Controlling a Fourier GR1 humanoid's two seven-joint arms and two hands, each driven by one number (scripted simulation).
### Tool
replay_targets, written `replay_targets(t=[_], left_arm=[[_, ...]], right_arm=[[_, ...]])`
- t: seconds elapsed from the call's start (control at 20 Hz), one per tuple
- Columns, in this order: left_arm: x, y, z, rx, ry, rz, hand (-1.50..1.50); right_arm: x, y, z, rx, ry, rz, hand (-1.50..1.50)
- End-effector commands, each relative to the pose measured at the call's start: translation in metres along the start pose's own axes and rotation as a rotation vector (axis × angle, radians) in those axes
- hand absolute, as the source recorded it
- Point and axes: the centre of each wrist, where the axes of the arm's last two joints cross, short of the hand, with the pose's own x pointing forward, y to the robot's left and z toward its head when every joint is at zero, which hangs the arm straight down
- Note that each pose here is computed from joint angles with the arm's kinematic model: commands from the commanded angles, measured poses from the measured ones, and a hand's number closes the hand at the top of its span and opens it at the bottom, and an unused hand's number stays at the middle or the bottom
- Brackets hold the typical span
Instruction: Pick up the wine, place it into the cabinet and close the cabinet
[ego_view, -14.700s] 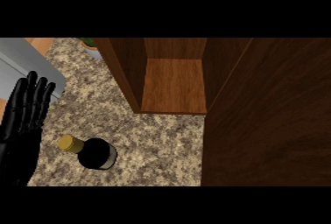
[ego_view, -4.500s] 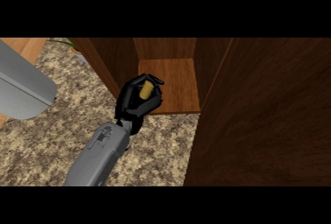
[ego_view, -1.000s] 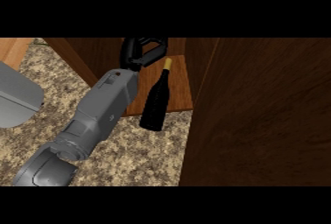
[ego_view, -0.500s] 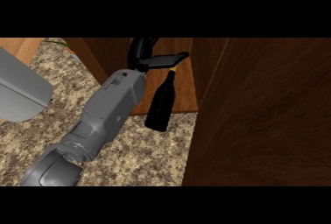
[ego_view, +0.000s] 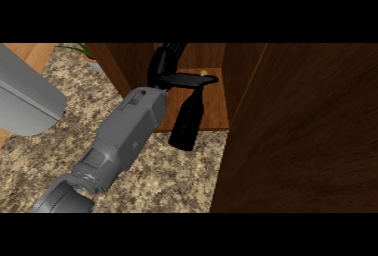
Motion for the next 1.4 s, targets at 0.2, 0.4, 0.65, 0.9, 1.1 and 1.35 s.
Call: replay_targets(t=[0.2, 0.4, 0.65, 0.9, 1.1, 1.35], left_arm=[[-0.023, 0.003, 0.037, -0.056, 0.018, 0.116, -1.5], [-0.03, -0.001, 0.058, -0.074, 0.031, 0.144, -1.5], [-0.027, -0.01, 0.083, -0.073, 0.04, 0.147, -1.5], [-0.037, -0.004, 0.132, -0.076, 0.071, 0.186, -1.5], [-0.028, 0.001, 0.155, -0.04, 0.057, 0.2, -1.5], [-0.013, 0.025, 0.19, -0.043, 0.054, 0.244, -1.5]], right_arm=[[0.047, -0.003, 0.009, -0.01, -0.006, -0.108, -1.5], [0.047, -0.004, 0.009, -0.024, -0.012, -0.108, -1.5], [0.041, -0.006, 0.009, -0.031, -0.013, -0.104, -1.5], [0.046, -0.005, 0.013, -0.048, -0.013, -0.083, -1.5], [0.044, -0.007, 0.01, -0.036, -0.031, -0.069, -1.5], [0.051, -0.009, 0.01, -0.009, -0.028, -0.047, -1.5]])
